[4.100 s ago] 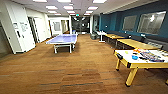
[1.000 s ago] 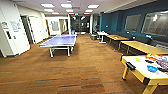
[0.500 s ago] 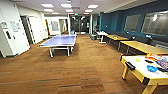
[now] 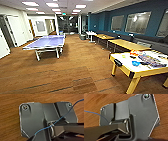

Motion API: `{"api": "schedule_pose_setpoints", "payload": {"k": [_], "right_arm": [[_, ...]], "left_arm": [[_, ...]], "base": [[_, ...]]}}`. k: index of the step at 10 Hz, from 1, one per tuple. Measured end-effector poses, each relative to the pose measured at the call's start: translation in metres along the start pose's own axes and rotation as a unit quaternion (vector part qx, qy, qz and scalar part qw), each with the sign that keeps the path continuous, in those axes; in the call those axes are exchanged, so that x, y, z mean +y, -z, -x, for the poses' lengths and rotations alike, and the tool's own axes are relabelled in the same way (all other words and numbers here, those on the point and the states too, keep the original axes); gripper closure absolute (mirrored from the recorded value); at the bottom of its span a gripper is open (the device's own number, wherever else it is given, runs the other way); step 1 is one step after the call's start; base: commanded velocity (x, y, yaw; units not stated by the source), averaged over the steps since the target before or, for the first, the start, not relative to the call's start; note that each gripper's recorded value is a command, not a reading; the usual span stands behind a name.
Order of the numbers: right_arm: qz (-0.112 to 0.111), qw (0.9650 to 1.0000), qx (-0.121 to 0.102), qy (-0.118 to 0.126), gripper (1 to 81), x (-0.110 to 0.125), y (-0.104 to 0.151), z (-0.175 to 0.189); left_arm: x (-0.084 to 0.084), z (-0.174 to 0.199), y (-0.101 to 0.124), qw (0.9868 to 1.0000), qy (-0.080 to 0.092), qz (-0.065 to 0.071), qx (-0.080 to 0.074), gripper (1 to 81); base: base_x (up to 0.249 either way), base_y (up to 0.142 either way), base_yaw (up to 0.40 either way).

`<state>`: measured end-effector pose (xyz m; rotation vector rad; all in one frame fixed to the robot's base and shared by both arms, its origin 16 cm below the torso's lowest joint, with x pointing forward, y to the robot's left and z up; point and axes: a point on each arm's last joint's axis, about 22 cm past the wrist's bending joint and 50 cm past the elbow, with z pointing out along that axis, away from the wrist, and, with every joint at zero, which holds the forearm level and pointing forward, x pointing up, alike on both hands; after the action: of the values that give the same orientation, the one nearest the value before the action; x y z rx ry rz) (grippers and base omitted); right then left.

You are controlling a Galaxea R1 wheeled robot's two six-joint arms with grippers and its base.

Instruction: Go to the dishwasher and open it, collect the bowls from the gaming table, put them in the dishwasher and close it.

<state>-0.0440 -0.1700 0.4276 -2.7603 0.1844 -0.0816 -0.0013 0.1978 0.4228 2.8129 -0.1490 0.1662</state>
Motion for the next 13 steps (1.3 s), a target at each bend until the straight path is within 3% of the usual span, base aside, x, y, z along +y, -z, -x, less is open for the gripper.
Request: {"api": "schedule_pose_setpoints", "payload": {"k": [13], "right_arm": [[0.001,1.0000,0.001,0.006,1.0,-0.0067,-0.0037,-0.0013]], "left_arm": [[0.0003,0.0029,0.0003,1.0000,-0.001,0.000,-0.002,1.0]], "base": [[0.000,0.000,-0.400]]}}
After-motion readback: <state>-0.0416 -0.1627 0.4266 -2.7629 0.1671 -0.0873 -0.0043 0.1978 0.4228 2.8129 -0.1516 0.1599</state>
